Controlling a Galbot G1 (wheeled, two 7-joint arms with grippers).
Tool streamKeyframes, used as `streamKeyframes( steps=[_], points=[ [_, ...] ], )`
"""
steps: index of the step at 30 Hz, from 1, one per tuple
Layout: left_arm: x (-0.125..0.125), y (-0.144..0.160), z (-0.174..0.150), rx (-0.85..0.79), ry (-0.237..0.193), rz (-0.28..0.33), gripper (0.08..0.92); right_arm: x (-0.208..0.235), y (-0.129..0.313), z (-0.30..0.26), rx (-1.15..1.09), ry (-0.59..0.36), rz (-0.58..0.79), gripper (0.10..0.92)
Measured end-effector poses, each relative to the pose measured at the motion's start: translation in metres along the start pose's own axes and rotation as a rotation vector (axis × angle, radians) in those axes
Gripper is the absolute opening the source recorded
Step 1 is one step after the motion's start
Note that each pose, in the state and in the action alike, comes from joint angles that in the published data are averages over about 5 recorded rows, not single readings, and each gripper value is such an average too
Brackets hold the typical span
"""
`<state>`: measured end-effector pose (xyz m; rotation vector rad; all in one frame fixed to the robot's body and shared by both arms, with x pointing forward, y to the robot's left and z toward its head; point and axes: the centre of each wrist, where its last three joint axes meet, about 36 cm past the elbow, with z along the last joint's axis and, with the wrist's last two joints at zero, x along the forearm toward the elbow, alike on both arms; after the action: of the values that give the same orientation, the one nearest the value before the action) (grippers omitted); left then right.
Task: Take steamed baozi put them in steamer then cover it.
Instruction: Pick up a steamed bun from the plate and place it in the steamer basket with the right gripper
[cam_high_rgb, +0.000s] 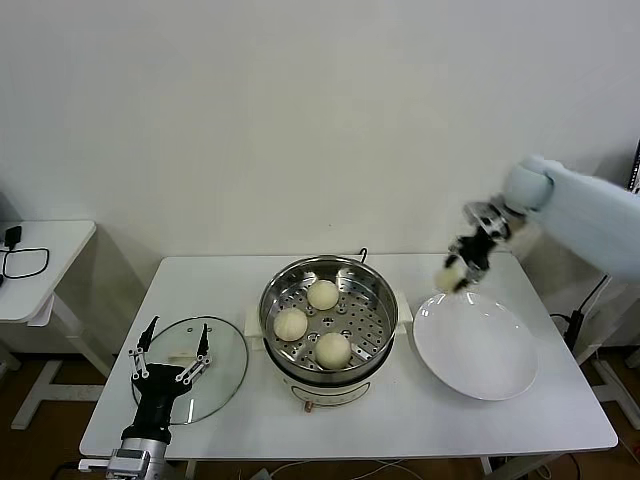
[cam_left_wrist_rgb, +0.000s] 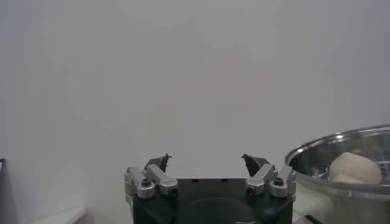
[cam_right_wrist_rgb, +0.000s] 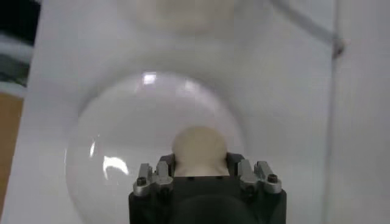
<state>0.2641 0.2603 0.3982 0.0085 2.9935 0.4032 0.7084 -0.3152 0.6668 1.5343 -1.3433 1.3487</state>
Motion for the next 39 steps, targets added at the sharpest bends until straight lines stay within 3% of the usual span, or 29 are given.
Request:
streamKeyframes(
  steps=[8,15,39],
  points=[
    [0.0,0.001,-0.001,-0.002,0.005,-0.011,0.823,-0.001,-0.014,-0.101,0.1,-0.038,-0.063,0.594],
    [0.0,0.002,-0.002,0.007,0.012,-0.017,0.823,-0.022,-0.015,-0.149,0.144,-0.018,-0.113,0.594],
    [-0.002,0.008,-0.005,0.027,0.025,-0.042,0.823,-0.098,-0.012,-0.177,0.197,0.094,-0.175,0.595]
  ],
)
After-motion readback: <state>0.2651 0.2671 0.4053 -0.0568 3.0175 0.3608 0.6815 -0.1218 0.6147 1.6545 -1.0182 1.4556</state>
